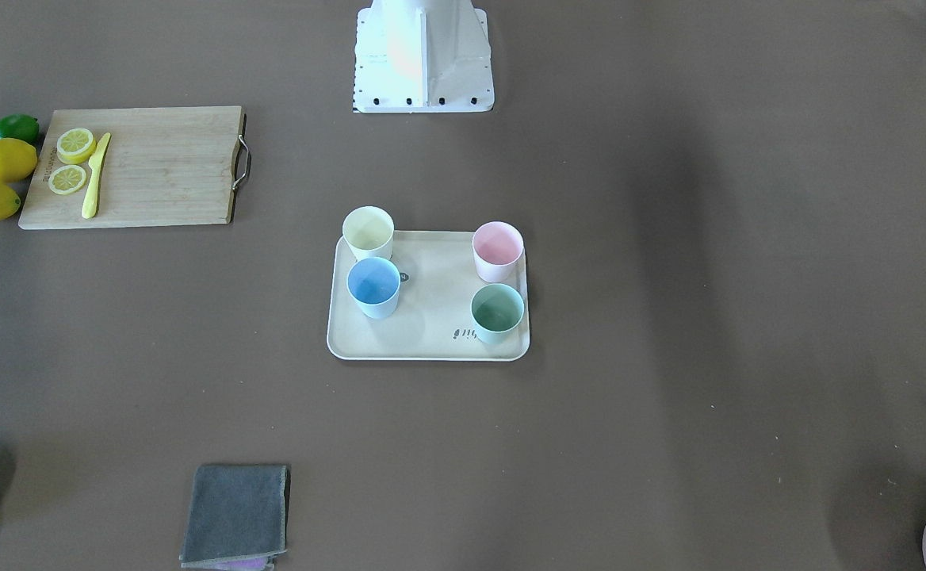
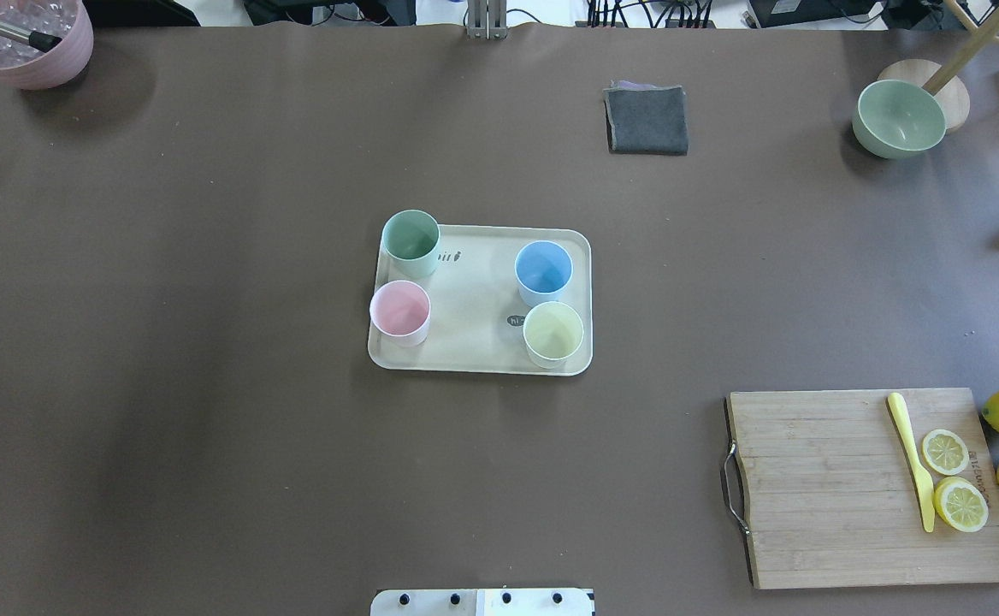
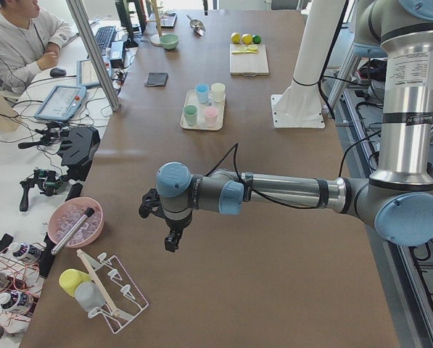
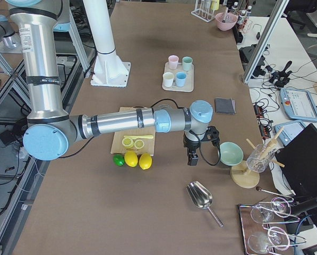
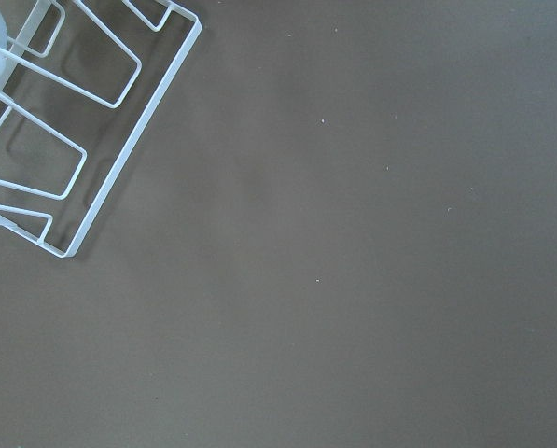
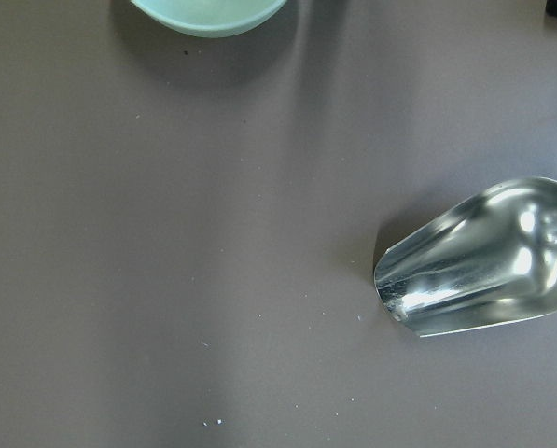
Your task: Place all cups on tray
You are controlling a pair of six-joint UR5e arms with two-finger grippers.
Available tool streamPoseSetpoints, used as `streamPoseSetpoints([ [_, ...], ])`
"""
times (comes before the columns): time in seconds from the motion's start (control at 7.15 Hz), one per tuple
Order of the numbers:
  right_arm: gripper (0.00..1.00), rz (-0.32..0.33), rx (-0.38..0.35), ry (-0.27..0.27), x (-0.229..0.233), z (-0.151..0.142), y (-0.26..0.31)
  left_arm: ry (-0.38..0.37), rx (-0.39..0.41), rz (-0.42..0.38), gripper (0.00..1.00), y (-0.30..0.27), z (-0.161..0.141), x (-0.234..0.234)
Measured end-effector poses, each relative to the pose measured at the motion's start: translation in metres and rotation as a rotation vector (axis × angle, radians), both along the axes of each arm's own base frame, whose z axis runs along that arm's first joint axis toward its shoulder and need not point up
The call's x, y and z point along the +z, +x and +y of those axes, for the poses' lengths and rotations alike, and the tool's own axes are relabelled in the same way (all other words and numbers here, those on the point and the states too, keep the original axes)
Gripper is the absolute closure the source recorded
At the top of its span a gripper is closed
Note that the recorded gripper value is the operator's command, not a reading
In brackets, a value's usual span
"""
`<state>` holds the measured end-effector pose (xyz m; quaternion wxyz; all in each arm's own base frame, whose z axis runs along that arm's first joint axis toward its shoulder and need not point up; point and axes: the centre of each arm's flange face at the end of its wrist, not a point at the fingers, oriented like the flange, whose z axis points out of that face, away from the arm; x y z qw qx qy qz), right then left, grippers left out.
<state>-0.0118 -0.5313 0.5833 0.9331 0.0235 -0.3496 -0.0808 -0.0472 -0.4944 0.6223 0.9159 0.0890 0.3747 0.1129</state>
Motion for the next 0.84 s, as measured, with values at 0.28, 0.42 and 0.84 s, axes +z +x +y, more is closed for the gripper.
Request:
streamPoseSetpoints([
  [0.28,0.0,-0.001,0.001,0.0,-0.0004,-0.0002,0.0003,0.002,-0.002,-0.001,0.02,0.0001,-0.0004,-0.0014],
  [0.42,0.0,-0.001,0.001,-0.001,-0.0002,-0.0001,0.0003,0.007,0.0,-0.002,0.02,0.0001,-0.0009,-0.0033],
  [0.84,0.0,-0.007,0.0,0.001,-0.0018,-0.0005,-0.0001,0.012,0.002,-0.003,0.02,0.0,-0.0011,-0.0043],
])
